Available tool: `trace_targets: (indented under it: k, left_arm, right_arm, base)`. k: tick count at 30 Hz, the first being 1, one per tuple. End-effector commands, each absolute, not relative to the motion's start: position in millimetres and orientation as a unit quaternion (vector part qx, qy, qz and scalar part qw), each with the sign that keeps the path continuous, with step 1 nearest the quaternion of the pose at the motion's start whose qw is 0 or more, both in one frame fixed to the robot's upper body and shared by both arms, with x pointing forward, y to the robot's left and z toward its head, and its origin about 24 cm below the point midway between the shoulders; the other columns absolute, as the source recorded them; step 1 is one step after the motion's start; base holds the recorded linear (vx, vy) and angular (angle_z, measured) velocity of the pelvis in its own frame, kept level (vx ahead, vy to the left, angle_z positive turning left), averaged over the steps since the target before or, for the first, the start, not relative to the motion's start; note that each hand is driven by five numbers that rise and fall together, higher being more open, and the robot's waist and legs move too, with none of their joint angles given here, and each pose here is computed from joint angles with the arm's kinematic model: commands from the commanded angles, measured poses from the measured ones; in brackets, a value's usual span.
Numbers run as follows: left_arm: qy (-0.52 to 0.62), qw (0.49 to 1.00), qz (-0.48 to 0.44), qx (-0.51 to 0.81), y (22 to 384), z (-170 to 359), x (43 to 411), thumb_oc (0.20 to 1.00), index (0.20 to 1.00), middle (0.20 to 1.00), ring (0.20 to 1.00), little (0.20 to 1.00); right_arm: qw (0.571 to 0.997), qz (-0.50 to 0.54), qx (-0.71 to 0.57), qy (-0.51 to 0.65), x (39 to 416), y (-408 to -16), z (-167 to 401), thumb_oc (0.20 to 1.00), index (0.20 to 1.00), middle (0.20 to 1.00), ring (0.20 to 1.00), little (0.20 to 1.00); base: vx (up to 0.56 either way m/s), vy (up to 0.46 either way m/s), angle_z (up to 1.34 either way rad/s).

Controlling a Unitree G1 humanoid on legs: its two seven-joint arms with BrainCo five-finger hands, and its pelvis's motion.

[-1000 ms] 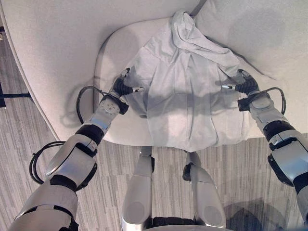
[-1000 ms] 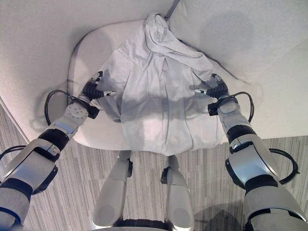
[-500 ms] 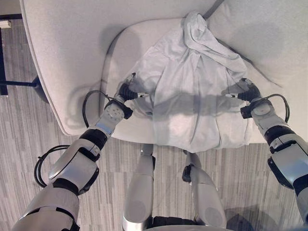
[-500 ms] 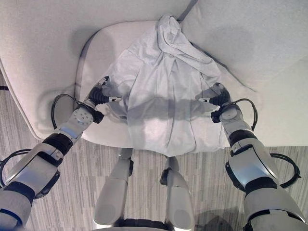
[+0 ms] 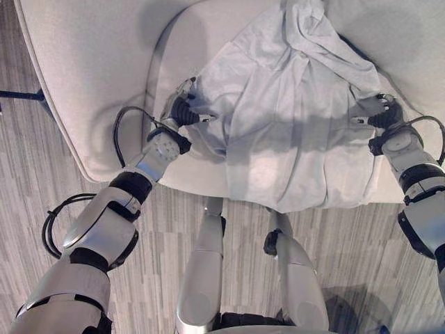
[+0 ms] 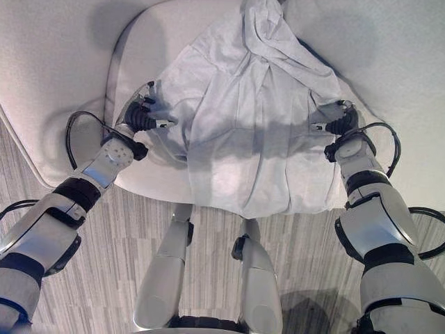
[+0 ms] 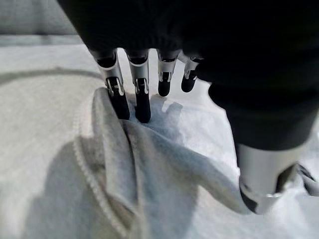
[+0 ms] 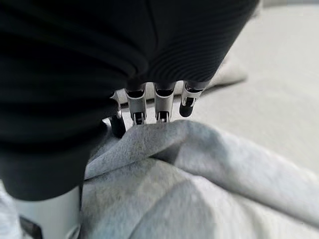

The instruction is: Hang the clothes on the sofa on the clothes rack.

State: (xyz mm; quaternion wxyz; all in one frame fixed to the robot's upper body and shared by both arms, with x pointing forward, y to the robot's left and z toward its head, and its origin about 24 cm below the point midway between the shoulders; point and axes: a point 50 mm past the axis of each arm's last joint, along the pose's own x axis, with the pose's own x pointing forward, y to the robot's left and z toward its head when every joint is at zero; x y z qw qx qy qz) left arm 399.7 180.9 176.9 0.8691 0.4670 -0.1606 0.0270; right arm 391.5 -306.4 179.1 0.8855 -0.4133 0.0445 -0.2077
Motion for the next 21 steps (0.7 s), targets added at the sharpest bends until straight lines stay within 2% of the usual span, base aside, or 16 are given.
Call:
trace_targets:
  k: [1, 11, 15, 20, 21]
  left_arm:
    - [-0.201, 0.841, -0.004, 0.503, 150, 179, 401, 1.0, 1.0, 1.0, 1.0, 1.0]
    - [-0.194, 0.85, 0.001, 0.491, 146, 160, 395, 1.0, 1.0, 1.0, 1.0, 1.0]
    - [-0.17, 0.868, 0.009, 0.466, 146, 142, 391, 1.0, 1.0, 1.0, 1.0, 1.0]
    - [-0.166, 0.879, 0.015, 0.447, 145, 140, 391, 1.0, 1.0, 1.0, 1.0, 1.0]
    - [-0.158, 0.884, 0.025, 0.44, 146, 138, 392, 1.0, 1.0, 1.0, 1.0, 1.0]
  right_arm:
    - [0.869, -0.154, -0.466, 0.068, 393, -290, 154, 1.0, 1.0, 1.0, 1.0, 1.0]
    - [0.884, -0.113, -0.45, 0.056, 399, -255, 134, 1.0, 1.0, 1.0, 1.0, 1.0]
    - [0.909, -0.08, -0.402, 0.072, 396, -226, 102, 1.0, 1.0, 1.0, 1.0, 1.0]
    - [0.922, -0.067, -0.374, 0.07, 396, -212, 95, 1.0, 1.0, 1.0, 1.0, 1.0]
    - [0.928, -0.056, -0.362, 0.067, 396, -200, 91, 1.0, 1.0, 1.0, 1.0, 1.0]
  base:
    - [0.0, 0.0, 0.0]
    - [0.0, 0.017, -0.01]
    - [-0.01, 0.032, -0.01]
    - [-0.01, 0.009, -0.05]
    - [-0.02, -0.004, -0.08]
